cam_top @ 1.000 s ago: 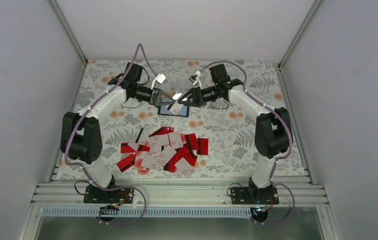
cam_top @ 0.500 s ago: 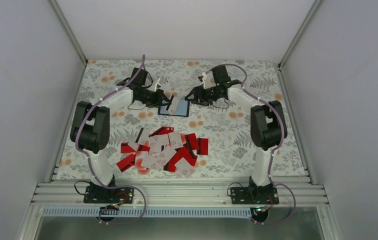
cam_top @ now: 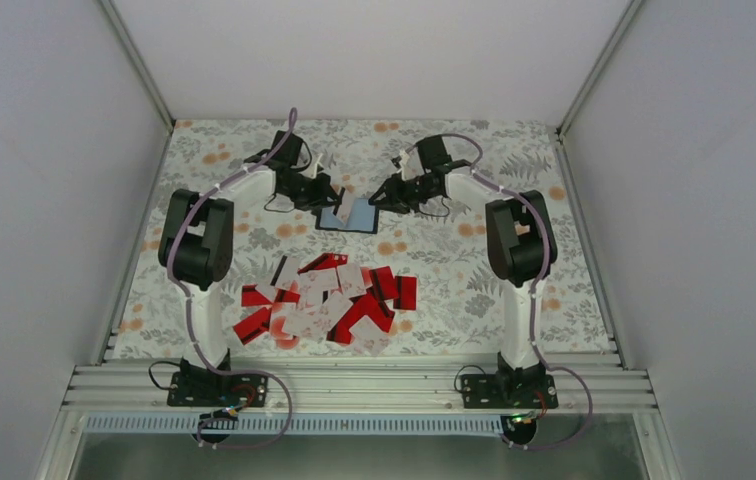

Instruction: Put the credit cards into the card holder

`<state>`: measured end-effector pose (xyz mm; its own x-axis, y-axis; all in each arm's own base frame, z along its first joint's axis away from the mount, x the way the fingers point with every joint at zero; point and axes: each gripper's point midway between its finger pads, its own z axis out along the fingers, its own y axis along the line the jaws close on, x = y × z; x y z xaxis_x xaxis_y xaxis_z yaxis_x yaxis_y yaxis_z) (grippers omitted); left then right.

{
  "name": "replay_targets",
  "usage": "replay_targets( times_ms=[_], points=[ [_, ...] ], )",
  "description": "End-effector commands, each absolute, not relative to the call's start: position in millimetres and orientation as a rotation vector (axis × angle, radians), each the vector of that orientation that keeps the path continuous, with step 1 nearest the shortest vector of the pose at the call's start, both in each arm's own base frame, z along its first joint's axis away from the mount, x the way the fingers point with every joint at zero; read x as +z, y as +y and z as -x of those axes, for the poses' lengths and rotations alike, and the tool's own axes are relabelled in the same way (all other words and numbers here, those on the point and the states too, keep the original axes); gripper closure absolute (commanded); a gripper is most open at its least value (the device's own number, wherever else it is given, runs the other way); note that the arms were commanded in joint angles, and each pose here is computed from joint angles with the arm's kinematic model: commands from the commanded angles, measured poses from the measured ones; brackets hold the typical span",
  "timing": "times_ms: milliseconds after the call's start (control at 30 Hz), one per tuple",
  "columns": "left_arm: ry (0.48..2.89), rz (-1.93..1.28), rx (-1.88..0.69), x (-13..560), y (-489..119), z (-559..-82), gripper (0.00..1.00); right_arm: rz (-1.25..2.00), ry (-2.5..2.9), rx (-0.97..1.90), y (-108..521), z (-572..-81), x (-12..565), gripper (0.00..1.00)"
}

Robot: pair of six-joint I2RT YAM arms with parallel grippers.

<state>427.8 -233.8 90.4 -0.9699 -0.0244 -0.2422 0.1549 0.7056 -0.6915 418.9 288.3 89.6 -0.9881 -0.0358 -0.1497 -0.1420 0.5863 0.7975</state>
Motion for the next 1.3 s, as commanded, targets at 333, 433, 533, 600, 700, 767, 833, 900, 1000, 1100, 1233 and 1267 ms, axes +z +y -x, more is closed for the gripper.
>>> replay_targets(
  times_ms=[333,433,533,600,700,767,833,900,1000,1100,1233,1267],
  points=[
    [2.782,-0.075,-1.036,63.2,-226.5,-435.5,0.98,0.160,2.722,1.414,298.3,-433.4,65.4,0.74],
    [2.797,-0.082,-1.024,58.8,-225.3,-434.7,0.98,0.155,2.735,1.416,298.3,-434.0,57.5,0.74],
    [2.810,-0.077,-1.017,54.4,-224.4,-433.7,0.98,0.151,2.750,1.421,298.7,-432.4,50.4,0.75],
    [2.806,-0.079,-1.018,55.0,-224.8,-434.4,0.98,0.155,2.754,1.418,298.2,-432.5,47.9,0.75],
    [2.804,-0.085,-1.027,54.5,-225.9,-434.7,0.97,0.156,2.762,1.417,298.2,-432.1,43.6,0.75],
    [2.807,-0.087,-1.038,51.6,-226.7,-434.6,0.98,0.154,2.771,1.418,297.6,-431.4,39.9,0.75],
    [2.808,-0.091,-1.053,49.0,-228.5,-433.6,0.98,0.156,2.779,1.415,296.9,-430.5,35.9,0.75],
    [2.802,-0.098,-1.065,47.4,-229.6,-433.3,0.98,0.156,2.786,1.415,296.3,-429.6,32.4,0.76],
    [2.798,-0.107,-1.070,43.7,-230.0,-434.2,0.98,0.153,2.796,1.413,294.7,-428.1,27.4,0.76],
    [2.789,-0.116,-1.089,42.5,-232.7,-435.2,0.98,0.149,2.804,1.412,292.9,-427.2,23.6,0.76],
    [2.783,-0.120,-1.100,41.1,-234.2,-437.8,0.98,0.146,2.812,1.411,290.5,-425.5,20.4,0.76],
    [2.779,-0.120,-1.104,41.2,-234.7,-438.3,0.98,0.143,2.816,1.411,289.6,-425.0,18.9,0.77]
  ],
)
